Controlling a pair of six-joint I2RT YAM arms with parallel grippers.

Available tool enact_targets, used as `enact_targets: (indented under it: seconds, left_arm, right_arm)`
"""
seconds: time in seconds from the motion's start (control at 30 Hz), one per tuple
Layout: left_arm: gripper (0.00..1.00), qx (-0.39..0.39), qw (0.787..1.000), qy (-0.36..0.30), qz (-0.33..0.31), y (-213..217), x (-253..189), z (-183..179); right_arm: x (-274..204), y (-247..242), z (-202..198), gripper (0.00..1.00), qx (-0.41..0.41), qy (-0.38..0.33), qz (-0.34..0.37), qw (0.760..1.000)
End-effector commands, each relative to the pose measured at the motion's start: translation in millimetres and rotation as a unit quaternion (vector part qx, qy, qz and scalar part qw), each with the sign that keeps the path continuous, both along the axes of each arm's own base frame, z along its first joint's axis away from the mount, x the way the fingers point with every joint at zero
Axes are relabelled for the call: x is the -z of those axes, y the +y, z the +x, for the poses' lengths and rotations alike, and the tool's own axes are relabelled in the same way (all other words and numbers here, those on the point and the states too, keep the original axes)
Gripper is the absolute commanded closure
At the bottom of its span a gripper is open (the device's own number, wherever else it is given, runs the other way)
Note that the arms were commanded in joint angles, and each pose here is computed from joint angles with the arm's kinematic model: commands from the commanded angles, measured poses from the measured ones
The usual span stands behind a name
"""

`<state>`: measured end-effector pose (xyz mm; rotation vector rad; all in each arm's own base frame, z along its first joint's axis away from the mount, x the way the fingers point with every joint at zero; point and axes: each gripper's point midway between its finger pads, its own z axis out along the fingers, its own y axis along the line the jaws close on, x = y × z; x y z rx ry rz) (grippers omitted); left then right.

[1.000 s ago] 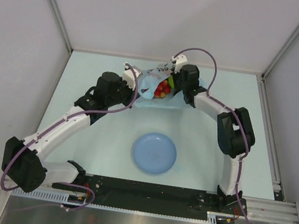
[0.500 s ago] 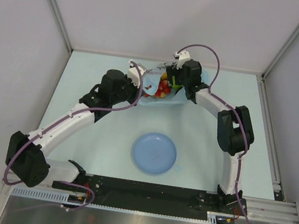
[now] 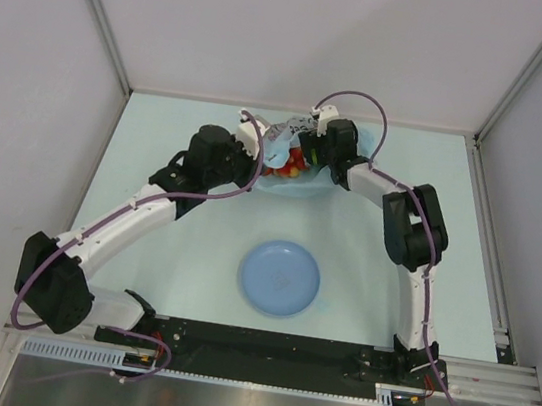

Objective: Take the fake fruits out of the plastic bag
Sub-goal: Adjust the fake fruit in the plastic bag.

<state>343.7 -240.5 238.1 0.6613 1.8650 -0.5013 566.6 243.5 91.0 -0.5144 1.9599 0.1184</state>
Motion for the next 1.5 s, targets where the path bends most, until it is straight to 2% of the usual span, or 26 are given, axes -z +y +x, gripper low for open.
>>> enact_targets:
  seconds: [0.0, 0.07, 0.1, 0.2, 0.37, 0.47, 0.63, 0.83, 0.97, 1.1, 1.2, 1.3, 1.33, 1.4, 1.43, 1.47]
  left_arm:
    - [1.0, 0.013, 0.999, -0.026, -0.023, -11, -25, 3]
    - [1.0, 0.013, 0.999, -0.026, -0.023, -12, -25, 3]
    - [1.0, 0.013, 0.999, -0.026, -0.023, -12, -25, 3]
    - [1.0, 0.013, 0.999, -0.026, -0.022, -12, -23, 4]
    - [1.0, 0.013, 0.999, -0.024, -0.02, -15, -21, 6]
    - [1.0, 0.01, 1.0, -0.022, -0.018, -15, -17, 8]
    - [0.99, 0.008, 1.0, -0.018, -0.022, -18, -16, 12]
    - [1.0, -0.005, 1.0, -0.013, -0.02, -19, -16, 20]
    - [1.0, -0.003, 0.997, -0.047, 0.058, -9, -14, 37]
    - [1.0, -0.014, 0.991, -0.068, 0.111, -1, -15, 54]
    - [1.0, 0.0, 0.991, -0.066, 0.117, -6, -14, 55]
    - [1.0, 0.014, 0.993, -0.035, 0.115, -4, -2, 39]
    - [1.0, 0.002, 0.995, -0.007, 0.102, -1, 15, 31]
    - [1.0, -0.004, 0.997, -0.006, 0.081, 3, 18, 17]
    - [1.0, -0.001, 0.996, 0.017, 0.083, 8, 44, 5]
    - [1.0, -0.009, 0.997, 0.006, 0.073, 9, 44, 5]
  right_arm:
    - [-7, -15, 18, 0.07, 0.026, -0.038, -0.03, 0.999]
    - [-12, -23, 23, 0.15, 0.04, -0.048, -0.03, 0.998]
    - [-15, -27, 25, 0.26, 0.042, -0.051, -0.029, 0.997]
    - [-36, -22, 26, 0.42, 0.023, -0.072, -0.024, 0.997]
    - [-100, 4, 1, 0.57, -0.054, -0.075, 0.057, 0.994]
    - [-115, 18, -27, 0.61, -0.103, -0.054, 0.08, 0.99]
    - [-136, 32, -84, 0.6, -0.177, -0.011, 0.137, 0.975]
    - [-141, 32, -126, 0.61, -0.225, 0.057, 0.171, 0.958]
    - [-150, 20, -140, 0.61, -0.238, 0.059, 0.178, 0.953]
    - [-137, 15, -142, 0.61, -0.23, 0.056, 0.151, 0.96]
    - [-116, 15, -147, 0.61, -0.215, 0.106, 0.165, 0.957]
    - [-79, 17, -167, 0.6, -0.218, 0.164, 0.123, 0.954]
    - [-70, 12, -169, 0.61, -0.205, 0.179, 0.111, 0.956]
    - [-49, -9, -166, 0.61, -0.156, 0.221, 0.112, 0.956]
    - [-44, -16, -164, 0.6, -0.14, 0.229, 0.114, 0.957]
    - [-36, -21, -162, 0.6, -0.128, 0.234, 0.113, 0.957]
